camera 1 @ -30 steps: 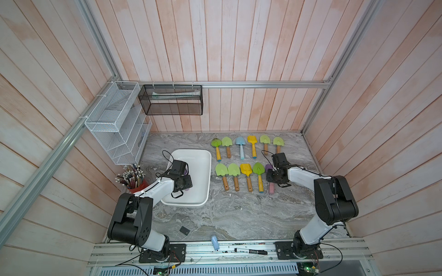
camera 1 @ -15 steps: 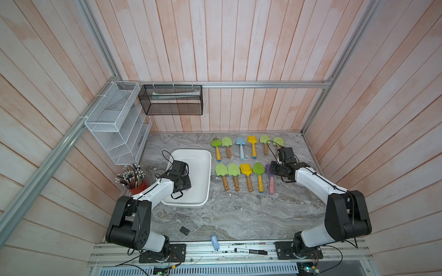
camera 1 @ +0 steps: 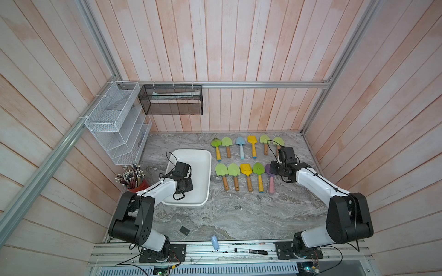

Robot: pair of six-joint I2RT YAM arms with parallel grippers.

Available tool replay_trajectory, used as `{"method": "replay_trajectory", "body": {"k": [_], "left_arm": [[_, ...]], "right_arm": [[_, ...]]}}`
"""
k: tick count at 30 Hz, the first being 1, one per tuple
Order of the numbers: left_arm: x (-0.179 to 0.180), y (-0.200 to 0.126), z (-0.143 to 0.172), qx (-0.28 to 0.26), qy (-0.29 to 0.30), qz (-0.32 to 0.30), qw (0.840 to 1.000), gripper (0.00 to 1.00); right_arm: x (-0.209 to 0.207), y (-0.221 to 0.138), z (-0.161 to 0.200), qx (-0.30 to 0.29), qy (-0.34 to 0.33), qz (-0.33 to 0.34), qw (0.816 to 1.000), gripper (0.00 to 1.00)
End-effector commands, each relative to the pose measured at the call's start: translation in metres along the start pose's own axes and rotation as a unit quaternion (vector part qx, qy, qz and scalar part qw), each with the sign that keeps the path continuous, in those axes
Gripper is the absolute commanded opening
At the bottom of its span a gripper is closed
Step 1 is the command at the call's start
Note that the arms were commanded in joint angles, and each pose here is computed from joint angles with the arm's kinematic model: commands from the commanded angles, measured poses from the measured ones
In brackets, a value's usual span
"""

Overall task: Take the shovel out of the storage box
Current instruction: Pick up the shovel from the storage box.

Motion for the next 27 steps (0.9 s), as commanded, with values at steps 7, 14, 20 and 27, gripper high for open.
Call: {"method": "replay_trajectory", "body": {"k": [7,14,20,27], "left_arm": [[-0.001,-0.025,-0.012,-0.036,-0.004,0.0,0.999,0.06],[-0.022,-0.068,-0.033,-0.099,-0.005,0.113,0.989,0.06],[-0.042,-0.101,-0.051,-0.144,0.007,0.223,0.964,0.06],[-0.05,-0.127,-0.062,-0.181,0.001,0.331,0.926,0.02]], "right_arm": [[0.011,-0.012,0.003,-0.011,-0.003,-0.024,1.0,0.43],[0.029,-0.03,-0.005,-0.034,-0.005,-0.075,0.997,0.43],[0.053,-0.045,-0.005,-0.039,-0.006,-0.156,0.987,0.44],[0.081,-0.059,-0.002,-0.032,-0.005,-0.261,0.965,0.46]]}}
Point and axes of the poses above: each gripper's point midway between its finger pads, its own y axis out along the fingers, its own x axis along the line the jaws close on, z = x × y, the point moved 8 cm from there along -y, back along the fingers, and after that the axes turned 9 degrees about y, right-handed, at the moved point
